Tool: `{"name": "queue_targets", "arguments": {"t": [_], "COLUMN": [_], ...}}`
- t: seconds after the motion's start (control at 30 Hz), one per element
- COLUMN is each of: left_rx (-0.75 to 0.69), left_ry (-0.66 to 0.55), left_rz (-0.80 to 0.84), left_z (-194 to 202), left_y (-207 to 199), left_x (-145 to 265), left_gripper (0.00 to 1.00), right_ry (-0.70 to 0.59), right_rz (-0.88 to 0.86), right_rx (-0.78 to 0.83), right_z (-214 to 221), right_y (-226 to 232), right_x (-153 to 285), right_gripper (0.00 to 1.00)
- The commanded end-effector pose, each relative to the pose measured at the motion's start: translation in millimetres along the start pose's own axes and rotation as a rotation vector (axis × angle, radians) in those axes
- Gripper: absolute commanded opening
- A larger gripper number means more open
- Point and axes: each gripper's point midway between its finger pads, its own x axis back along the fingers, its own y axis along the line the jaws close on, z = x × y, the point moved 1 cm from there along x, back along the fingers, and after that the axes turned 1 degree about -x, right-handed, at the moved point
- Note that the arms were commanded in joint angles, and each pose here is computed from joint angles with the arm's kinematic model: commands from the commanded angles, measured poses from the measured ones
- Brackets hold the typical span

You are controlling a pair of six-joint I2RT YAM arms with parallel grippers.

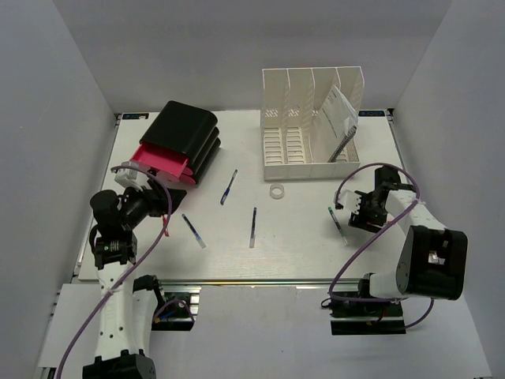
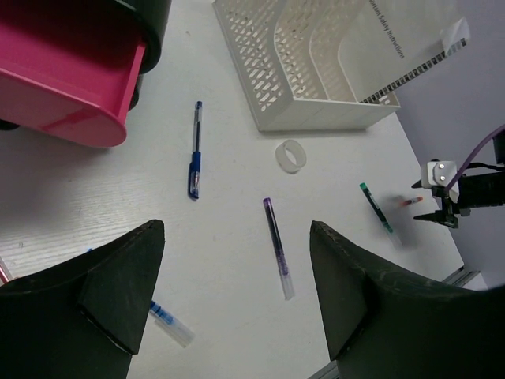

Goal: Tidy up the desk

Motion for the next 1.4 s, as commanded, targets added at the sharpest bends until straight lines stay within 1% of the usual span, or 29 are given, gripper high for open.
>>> {"name": "queue_targets", "arguments": {"t": [0.0, 0.37, 0.4, 0.5, 0.6, 0.77, 0.83, 0.87, 0.93, 0.97, 1.1, 1.13, 1.17, 1.2, 1.23, 1.27, 1.3, 1.33, 1.37], "left_rx": [-0.038, -0.063, -0.064, -0.064, -0.062, -0.056, -0.055, -0.055, -0.056, -0.052, -0.045, -0.046, -0.044, -0.040, -0.044, -0.043, -0.047, -0.048, -0.050], "left_ry": [-0.039, -0.069, -0.070, -0.070, -0.069, -0.063, -0.062, -0.062, -0.063, -0.060, -0.052, -0.052, -0.048, -0.045, -0.047, -0.046, -0.047, -0.049, -0.050], "left_rz": [0.043, 0.047, 0.048, 0.048, 0.045, 0.038, 0.038, 0.039, 0.040, 0.037, 0.030, 0.028, 0.027, 0.024, 0.025, 0.024, 0.025, 0.022, 0.023], "left_z": [-5.8, -12.1, -12.6, -12.3, -12.2, -10.8, -10.6, -10.6, -10.6, -10.2, -9.3, -9.4, -8.7, -8.0, -8.8, -8.6, -9.1, -9.5, -9.7], "left_y": [-12.1, -17.1, -17.4, -17.4, -17.0, -14.4, -14.1, -14.1, -14.0, -13.2, -10.6, -9.9, -9.4, -8.3, -8.6, -8.5, -8.7, -8.5, -8.6], "left_x": [7.0, 12.6, 12.7, 12.8, 12.8, 11.4, 11.2, 11.0, 10.8, 10.4, 8.7, 8.2, 8.0, 7.4, 7.5, 7.5, 7.7, 7.8, 7.8], "left_gripper": [0.84, 0.84, 0.84, 0.84, 0.84, 0.84, 0.84, 0.84, 0.84, 0.84, 0.84, 0.84, 0.84, 0.84, 0.84, 0.84, 0.84, 0.84, 0.84], "right_ry": [-0.018, -0.008, -0.011, -0.007, 0.015, 0.007, -0.011, -0.024, -0.048, -0.073, -0.132, -0.173, -0.200, -0.230, -0.250, -0.299, -0.334, -0.360, -0.419], "right_rz": [0.003, -0.030, -0.041, -0.074, -0.057, -0.091, -0.103, -0.116, -0.145, -0.157, -0.195, -0.217, -0.222, -0.193, -0.202, -0.198, -0.148, -0.158, -0.156], "right_rx": [0.065, 0.084, 0.081, 0.114, 0.138, 0.138, 0.145, 0.147, 0.153, 0.155, 0.134, 0.116, 0.105, 0.098, 0.050, 0.024, 0.011, -0.057, -0.076], "right_z": [-4.9, -2.8, -3.0, -1.2, 5.1, 7.8, 6.0, 4.5, 1.0, -3.4, -14.5, -22.8, -28.7, -37.3, -44.2, -55.2, -67.0, -75.2, -89.0], "right_y": [-14.0, -19.7, -19.9, -14.2, -11.5, 4.1, 8.0, 11.7, 17.8, 19.7, 23.0, 26.1, 24.3, 9.9, 10.7, 6.5, -13.2, -13.0, -17.5], "right_x": [2.9, -17.0, -18.6, -24.5, -35.3, -51.3, -54.4, -56.4, -55.1, -54.5, -44.9, -39.3, -33.3, -22.8, -11.3, -2.3, 15.0, 28.0, 38.4], "right_gripper": [0.72, 0.67, 0.63, 0.57, 0.53, 0.46, 0.37, 0.29, 0.22, 0.16, 0.06, 0.03, 0.01, 0.00, 0.00, 0.00, 0.00, 0.00, 0.00]}}
